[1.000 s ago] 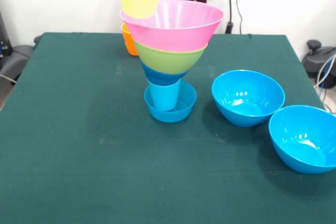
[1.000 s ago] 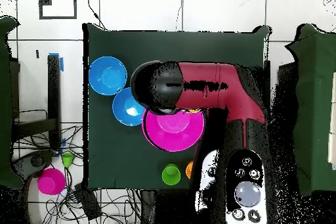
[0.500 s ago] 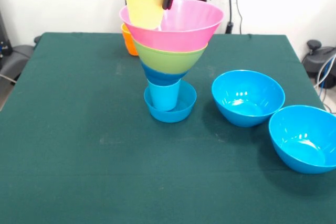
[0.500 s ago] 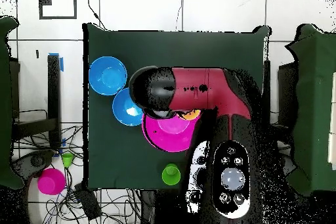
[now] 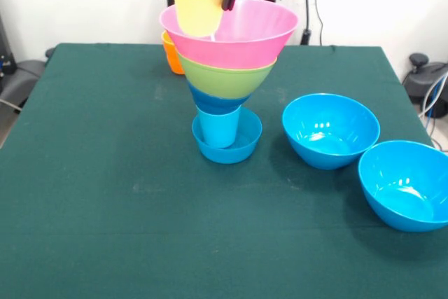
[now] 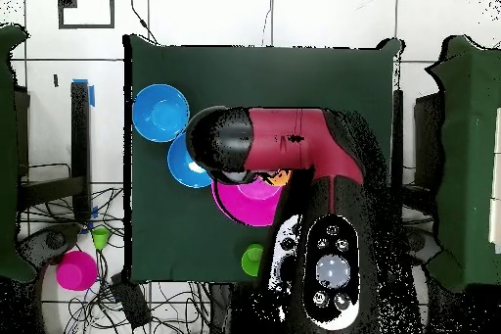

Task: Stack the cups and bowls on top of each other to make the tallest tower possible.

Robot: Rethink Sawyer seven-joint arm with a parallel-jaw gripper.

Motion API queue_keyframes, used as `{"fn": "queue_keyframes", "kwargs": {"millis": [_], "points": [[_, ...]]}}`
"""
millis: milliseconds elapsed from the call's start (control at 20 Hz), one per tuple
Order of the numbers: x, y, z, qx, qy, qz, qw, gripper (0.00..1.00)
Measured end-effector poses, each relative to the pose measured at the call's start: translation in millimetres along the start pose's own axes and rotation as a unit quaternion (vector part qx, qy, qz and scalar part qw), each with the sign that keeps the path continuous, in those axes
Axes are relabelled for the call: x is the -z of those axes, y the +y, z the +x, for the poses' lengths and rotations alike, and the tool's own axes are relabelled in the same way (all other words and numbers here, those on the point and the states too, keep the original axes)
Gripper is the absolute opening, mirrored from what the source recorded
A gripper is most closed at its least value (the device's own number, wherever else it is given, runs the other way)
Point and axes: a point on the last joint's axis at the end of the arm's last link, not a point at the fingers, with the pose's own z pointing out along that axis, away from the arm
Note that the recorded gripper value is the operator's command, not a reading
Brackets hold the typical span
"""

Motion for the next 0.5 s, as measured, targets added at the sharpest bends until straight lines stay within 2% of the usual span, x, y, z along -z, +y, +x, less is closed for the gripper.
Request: {"fn": "queue_keyframes", "kwargs": {"millis": [500], "points": [[-2.1, -5.4, -0.3, -0.013, 0.005, -0.002, 0.9999, 0.0]]}}
